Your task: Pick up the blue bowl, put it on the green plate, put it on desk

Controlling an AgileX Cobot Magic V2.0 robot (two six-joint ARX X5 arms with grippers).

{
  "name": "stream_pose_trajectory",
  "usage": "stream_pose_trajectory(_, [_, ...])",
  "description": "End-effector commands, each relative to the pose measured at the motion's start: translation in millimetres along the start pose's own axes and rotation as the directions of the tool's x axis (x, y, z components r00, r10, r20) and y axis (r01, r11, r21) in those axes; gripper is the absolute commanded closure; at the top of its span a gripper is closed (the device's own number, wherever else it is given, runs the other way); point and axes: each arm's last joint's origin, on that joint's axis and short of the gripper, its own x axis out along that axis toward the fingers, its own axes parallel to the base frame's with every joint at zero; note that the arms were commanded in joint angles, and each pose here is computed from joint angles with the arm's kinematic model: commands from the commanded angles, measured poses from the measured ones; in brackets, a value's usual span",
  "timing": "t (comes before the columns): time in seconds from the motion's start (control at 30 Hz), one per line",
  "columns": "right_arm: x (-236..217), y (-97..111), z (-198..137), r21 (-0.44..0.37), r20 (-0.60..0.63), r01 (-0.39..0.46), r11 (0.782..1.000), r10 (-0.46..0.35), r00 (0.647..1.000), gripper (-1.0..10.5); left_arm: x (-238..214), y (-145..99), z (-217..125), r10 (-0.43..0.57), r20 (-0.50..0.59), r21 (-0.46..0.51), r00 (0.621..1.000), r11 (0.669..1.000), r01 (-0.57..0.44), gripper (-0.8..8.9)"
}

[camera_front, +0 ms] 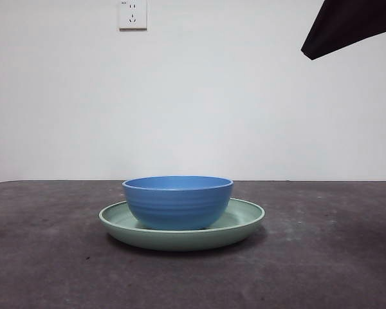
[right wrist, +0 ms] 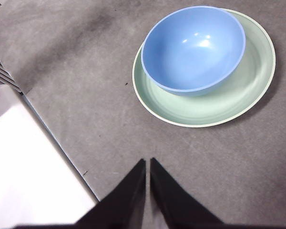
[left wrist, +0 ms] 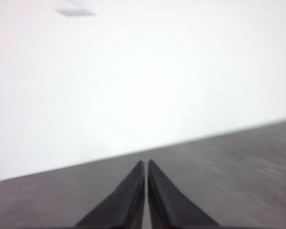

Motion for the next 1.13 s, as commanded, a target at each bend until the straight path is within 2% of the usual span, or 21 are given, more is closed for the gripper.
stream_pose_trajectory(0.03, [1, 1, 2, -0.016, 0.007, -0.006, 1.000, 0.006, 1.000, 9.4, -10, 4, -17, 0.107, 0.020, 0.017, 0.994, 0.994, -0.107, 8.04])
stream_pose_trajectory(0.2, [1, 1, 2, -0.016, 0.007, -0.006, 1.000, 0.006, 1.000, 9.4, -27, 5, -63, 0.196, -0.014, 0.019, 0.981, 0.981, -0.196, 8.04])
stream_pose_trajectory(0.5, [1, 1, 2, -0.016, 0.007, -0.006, 1.000, 0.006, 1.000, 9.4, -40, 0, -132, 0.212, -0.067, 0.007, 0.975, 0.977, -0.212, 8.04])
stream_pose_trajectory(1.0, [1, 1, 2, -0.016, 0.006, -0.006, 1.000, 0.006, 1.000, 9.4, -42, -3, -175, 0.205, -0.177, -0.002, 0.963, 0.978, -0.208, 8.04])
stream_pose_trajectory(1.13, [1, 1, 2, -0.016, 0.006, -0.006, 1.000, 0.006, 1.000, 9.4, -43, -3, -182, 0.198, -0.235, -0.007, 0.951, 0.979, -0.206, 8.04])
